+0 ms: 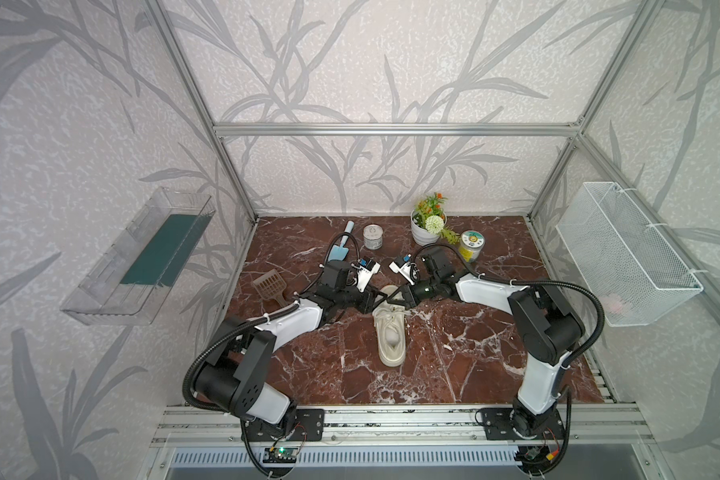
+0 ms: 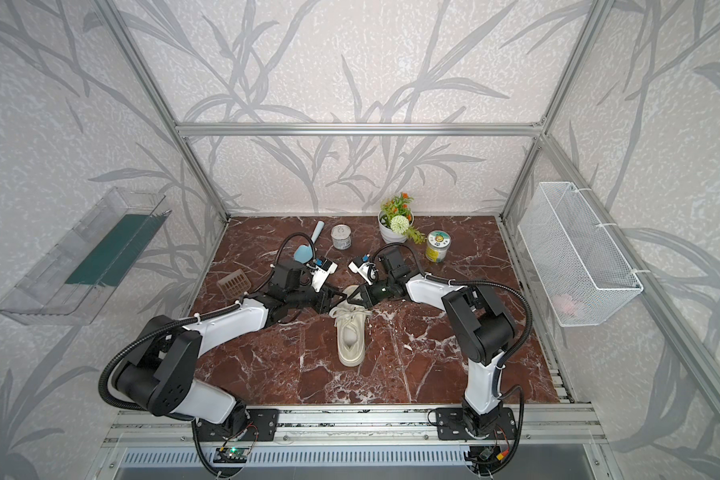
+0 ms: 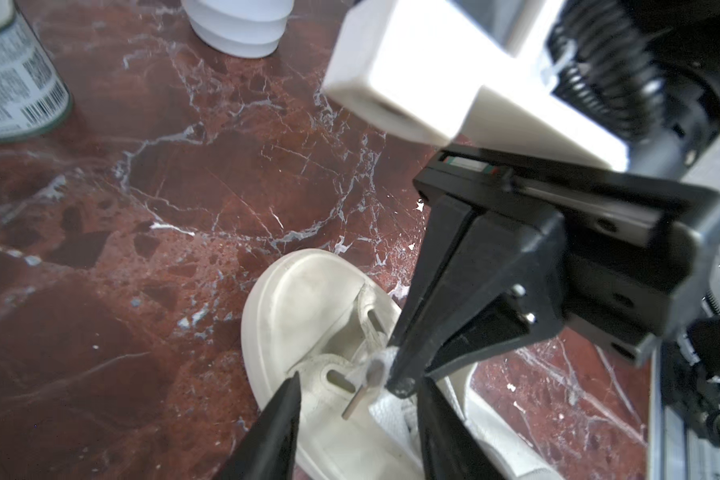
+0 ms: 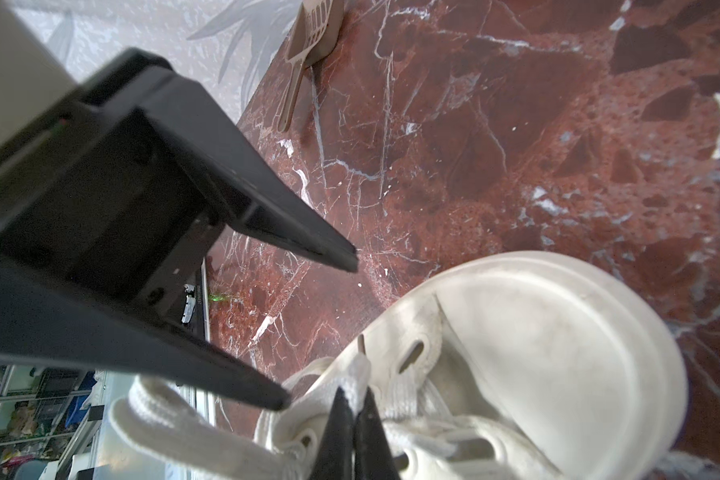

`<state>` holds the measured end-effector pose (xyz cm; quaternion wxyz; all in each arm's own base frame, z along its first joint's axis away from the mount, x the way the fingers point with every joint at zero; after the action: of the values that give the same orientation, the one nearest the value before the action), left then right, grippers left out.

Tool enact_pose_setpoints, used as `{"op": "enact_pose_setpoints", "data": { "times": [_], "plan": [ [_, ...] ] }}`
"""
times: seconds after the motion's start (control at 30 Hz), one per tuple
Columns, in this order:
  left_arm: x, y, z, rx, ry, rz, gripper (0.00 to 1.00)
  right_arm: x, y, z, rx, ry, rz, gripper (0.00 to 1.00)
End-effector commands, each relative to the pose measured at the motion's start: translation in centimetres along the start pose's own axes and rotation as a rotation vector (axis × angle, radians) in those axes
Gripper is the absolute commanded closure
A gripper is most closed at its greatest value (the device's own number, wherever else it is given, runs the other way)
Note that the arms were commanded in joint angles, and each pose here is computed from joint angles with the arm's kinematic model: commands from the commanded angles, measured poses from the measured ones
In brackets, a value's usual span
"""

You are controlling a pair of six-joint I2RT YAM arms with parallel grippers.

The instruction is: Tie the shoes

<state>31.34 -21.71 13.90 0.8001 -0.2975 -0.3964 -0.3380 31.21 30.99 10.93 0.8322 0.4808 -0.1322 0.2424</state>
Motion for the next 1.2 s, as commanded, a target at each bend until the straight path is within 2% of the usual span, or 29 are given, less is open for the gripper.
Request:
{"op": "enact_pose_setpoints", "data": {
  "times": [0.0,0.13,0.3,0.77,0.9,0.97,1.07,1.13,1.17],
  "plan": [
    [0.8,0.2,1.8,0.029,-0.048,0.0,0.43,0.0,0.6,0.2,0.01,-0.007,0.019,1.0],
    [0.9,-0.4,3.5,0.018,-0.087,0.02,0.37,0.0,0.6,0.3,0.002,-0.005,0.023,1.0],
    [0.0,-1.9,4.4,-0.037,-0.08,0.049,0.3,0.0,0.6,0.3,-0.004,-0.002,0.031,1.0],
    [-2.0,-4.8,4.3,-0.132,-0.055,0.072,0.28,-0.1,0.5,0.3,-0.011,0.015,0.04,1.0],
    [-3.0,-4.6,3.8,-0.121,-0.016,0.076,0.41,0.1,0.7,0.4,-0.011,0.01,0.045,1.0],
    [-3.1,-4.4,3.7,-0.112,-0.01,0.073,0.55,0.1,0.8,0.5,-0.012,0.009,0.047,1.0],
    [-3.1,-4.2,3.6,-0.101,-0.008,0.066,0.85,0.1,0.9,0.7,-0.02,0.006,0.052,1.0],
    [-3.2,-4.1,3.5,-0.099,0.0,0.065,0.97,0.1,0.9,1.0,-0.034,0.002,0.052,1.0],
    [-3.3,-4.1,3.5,-0.098,0.002,0.064,1.0,0.1,0.9,1.1,-0.039,-0.002,0.053,1.0]
  ]
}}
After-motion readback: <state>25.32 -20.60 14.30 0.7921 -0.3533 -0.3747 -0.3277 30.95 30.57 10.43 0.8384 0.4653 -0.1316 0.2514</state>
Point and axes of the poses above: each gripper's point midway between its finger pads, its own z axis back along the fingers, its own y axis along the line the jaws close on, x = y × z, the point moved 3 cm from there along z, back along the fingers, and after that the axes turned 9 degrees about -z, right-handed, at the moved point
